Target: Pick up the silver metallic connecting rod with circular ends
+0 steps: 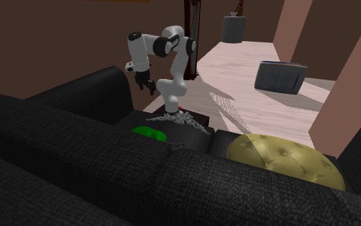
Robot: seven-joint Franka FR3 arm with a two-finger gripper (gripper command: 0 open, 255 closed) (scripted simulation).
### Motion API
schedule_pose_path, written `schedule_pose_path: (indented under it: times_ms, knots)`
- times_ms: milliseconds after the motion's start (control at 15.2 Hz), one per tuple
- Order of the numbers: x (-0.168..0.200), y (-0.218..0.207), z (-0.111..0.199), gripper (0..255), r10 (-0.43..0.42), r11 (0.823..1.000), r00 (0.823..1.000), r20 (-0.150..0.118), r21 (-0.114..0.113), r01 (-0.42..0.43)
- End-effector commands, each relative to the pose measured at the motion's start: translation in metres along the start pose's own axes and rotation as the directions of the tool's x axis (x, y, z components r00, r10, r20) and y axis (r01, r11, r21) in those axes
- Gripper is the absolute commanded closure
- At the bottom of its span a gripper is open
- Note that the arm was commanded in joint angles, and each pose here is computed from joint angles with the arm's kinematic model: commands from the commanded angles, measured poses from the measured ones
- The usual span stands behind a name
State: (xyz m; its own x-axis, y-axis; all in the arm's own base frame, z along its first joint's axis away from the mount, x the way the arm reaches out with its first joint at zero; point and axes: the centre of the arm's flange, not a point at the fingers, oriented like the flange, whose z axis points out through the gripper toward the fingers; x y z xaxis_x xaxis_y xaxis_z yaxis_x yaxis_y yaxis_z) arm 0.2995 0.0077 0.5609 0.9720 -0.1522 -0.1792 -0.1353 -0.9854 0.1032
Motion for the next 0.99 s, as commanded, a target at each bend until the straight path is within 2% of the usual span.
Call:
schedule_pose_path:
  times_ms: [0,198,462,660,924]
  knots:
    - [0.000,0.000,0.000,0,0.000,1.000,1.000,0.000,0.000,0.000]
    - [-0.009,-0.035,0.009,0,0.120,0.993,0.993,-0.010,0.020,-0.120]
    - [-0.015,-0.083,0.020,0,0.278,0.960,0.960,-0.021,0.048,-0.277]
    - [-0.014,-0.120,0.027,0,0.392,0.918,0.920,-0.025,0.070,-0.390]
    - [-0.005,-0.168,0.036,0,0.535,0.842,0.844,-0.027,0.099,-0.530]
